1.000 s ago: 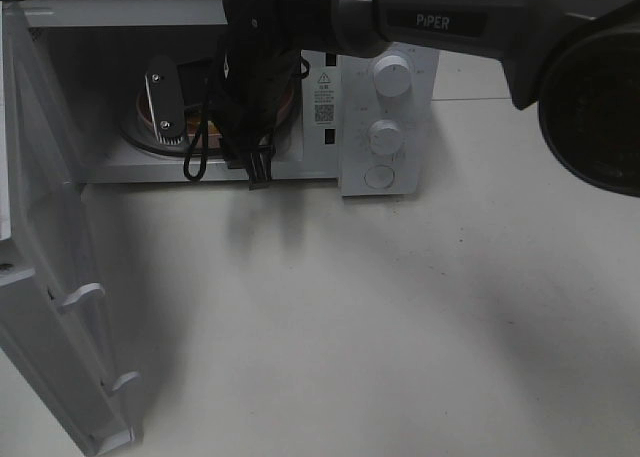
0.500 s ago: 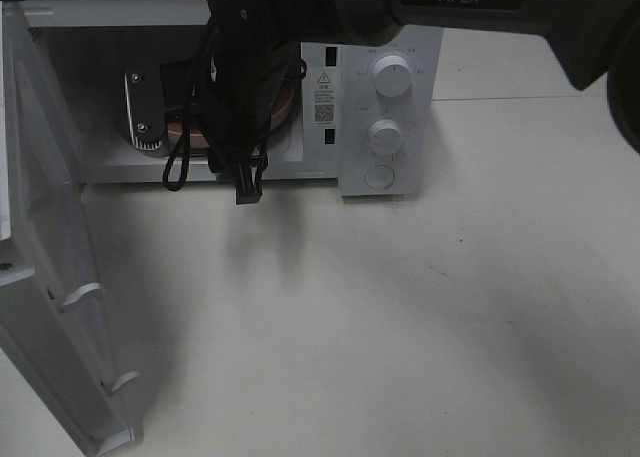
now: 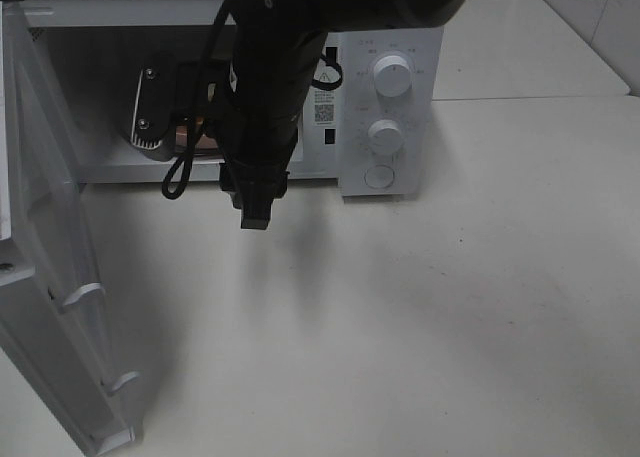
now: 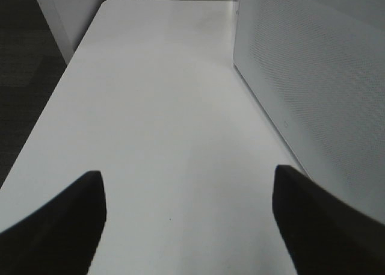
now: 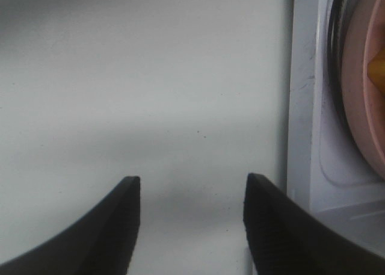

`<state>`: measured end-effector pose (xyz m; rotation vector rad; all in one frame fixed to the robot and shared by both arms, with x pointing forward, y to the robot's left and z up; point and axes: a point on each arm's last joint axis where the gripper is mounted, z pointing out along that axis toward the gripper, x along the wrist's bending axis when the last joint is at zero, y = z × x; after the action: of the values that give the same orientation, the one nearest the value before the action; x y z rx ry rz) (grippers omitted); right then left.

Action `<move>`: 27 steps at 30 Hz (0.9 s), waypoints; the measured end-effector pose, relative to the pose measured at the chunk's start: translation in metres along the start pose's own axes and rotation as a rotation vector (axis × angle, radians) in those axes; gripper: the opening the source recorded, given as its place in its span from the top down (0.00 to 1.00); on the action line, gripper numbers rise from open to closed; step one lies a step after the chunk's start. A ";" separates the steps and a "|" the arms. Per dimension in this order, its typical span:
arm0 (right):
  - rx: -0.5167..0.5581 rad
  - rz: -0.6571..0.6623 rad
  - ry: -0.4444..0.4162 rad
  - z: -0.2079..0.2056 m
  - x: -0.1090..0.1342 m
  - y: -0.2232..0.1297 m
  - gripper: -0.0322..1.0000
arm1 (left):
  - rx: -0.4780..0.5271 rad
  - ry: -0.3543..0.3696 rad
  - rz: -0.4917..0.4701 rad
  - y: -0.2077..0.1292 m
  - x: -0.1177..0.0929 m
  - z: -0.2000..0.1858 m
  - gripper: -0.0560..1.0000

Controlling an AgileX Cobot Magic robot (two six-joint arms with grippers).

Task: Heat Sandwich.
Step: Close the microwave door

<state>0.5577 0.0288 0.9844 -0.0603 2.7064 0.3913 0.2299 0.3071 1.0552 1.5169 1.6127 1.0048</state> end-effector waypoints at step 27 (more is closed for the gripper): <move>0.172 0.883 -0.020 -0.100 0.010 -0.043 0.46 | 0.000 0.000 0.000 0.000 0.000 0.000 0.26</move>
<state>0.5143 -0.0402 1.0569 1.1959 2.5864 0.3823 0.2299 0.3071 1.0552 1.5169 1.6127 1.0048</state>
